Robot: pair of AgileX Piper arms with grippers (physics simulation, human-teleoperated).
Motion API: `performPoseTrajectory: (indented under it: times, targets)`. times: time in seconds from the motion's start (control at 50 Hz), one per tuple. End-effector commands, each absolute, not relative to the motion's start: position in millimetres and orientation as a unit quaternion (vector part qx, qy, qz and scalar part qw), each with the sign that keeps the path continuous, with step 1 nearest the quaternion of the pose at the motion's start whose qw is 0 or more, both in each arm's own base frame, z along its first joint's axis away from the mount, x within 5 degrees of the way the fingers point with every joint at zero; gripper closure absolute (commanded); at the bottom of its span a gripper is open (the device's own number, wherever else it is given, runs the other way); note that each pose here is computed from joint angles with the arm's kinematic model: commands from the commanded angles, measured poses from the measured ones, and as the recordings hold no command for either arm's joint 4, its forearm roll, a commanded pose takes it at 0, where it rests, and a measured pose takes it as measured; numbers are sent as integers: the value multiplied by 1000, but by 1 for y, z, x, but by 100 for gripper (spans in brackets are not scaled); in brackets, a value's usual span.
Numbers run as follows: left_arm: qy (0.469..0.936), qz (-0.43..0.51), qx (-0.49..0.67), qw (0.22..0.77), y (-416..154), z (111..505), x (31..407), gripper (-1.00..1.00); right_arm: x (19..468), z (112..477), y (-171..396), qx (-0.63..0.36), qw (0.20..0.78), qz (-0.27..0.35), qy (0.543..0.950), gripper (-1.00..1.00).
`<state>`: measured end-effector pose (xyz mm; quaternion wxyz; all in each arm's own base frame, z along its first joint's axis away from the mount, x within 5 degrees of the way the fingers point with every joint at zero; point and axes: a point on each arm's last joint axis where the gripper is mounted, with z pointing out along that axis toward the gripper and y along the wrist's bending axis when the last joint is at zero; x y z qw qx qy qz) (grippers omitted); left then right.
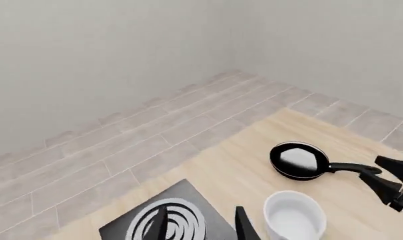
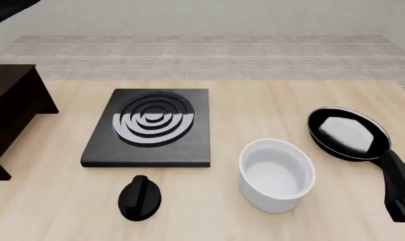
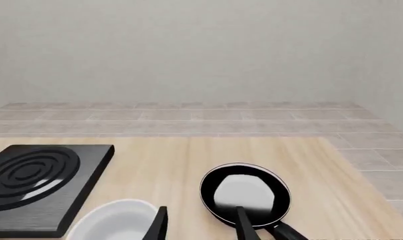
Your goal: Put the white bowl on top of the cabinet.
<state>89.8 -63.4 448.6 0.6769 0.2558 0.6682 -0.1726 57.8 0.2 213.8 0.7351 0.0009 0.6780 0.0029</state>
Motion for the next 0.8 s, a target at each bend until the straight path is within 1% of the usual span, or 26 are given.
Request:
performPoseTrajectory:
  times: [0.02, 0.1, 0.14, 0.2, 0.22, 0.3, 0.4, 0.48, 0.52, 0.54, 0.56, 0.58, 0.6, 0.64, 0.8]
  targets:
    - [658, -224, 381, 609, -142, 459, 118, -100, 58, 214, 0, 0, 736, 2, 677, -100]
    - [655, -240, 418, 581, -175, 445, 123, -100, 59, 214, 0, 4, 732, 6, 681, -100]
    - [654, -241, 445, 562, -195, 435, 124, -100, 57, 214, 0, -2, 737, 1, 676, -100]
    - [656, -254, 472, 532, -222, 426, 122, -100, 59, 214, 0, 3, 734, 5, 680, -100]
    - [655, -253, 477, 529, -226, 426, 122, -100, 60, 214, 0, 4, 733, 6, 681, -100]
    - [657, -256, 509, 493, -255, 412, 118, -100, 57, 215, 0, -2, 737, 1, 676, -100]
    - [661, -249, 515, 485, -265, 402, 123, -100, 58, 214, 0, -1, 736, 2, 677, -100]
    - [665, -249, 530, 464, -276, 388, 118, -100, 59, 214, 0, 2, 734, 5, 680, -100]
    - [668, -250, 538, 449, -281, 378, 114, -100, 59, 214, 0, 2, 734, 4, 679, -100]
    - [669, -255, 557, 421, -293, 366, 101, -100, 57, 214, 0, -2, 737, 1, 676, -100]
    - [669, -255, 557, 421, -293, 366, 101, -100, 57, 214, 0, -2, 737, 1, 676, -100]
    - [664, -252, 572, 410, -299, 359, 95, -100, 57, 214, 0, -1, 737, 2, 676, -100]
    - [665, -239, 587, 396, -306, 349, 96, -100, 59, 214, 0, 3, 733, 6, 680, -100]
    - [662, -234, 600, 385, -312, 342, 93, -100, 58, 214, 0, 0, 736, 3, 677, -100]
    - [662, -226, 609, 374, -318, 343, 93, -100, 57, 214, 0, -2, 737, 1, 676, -100]
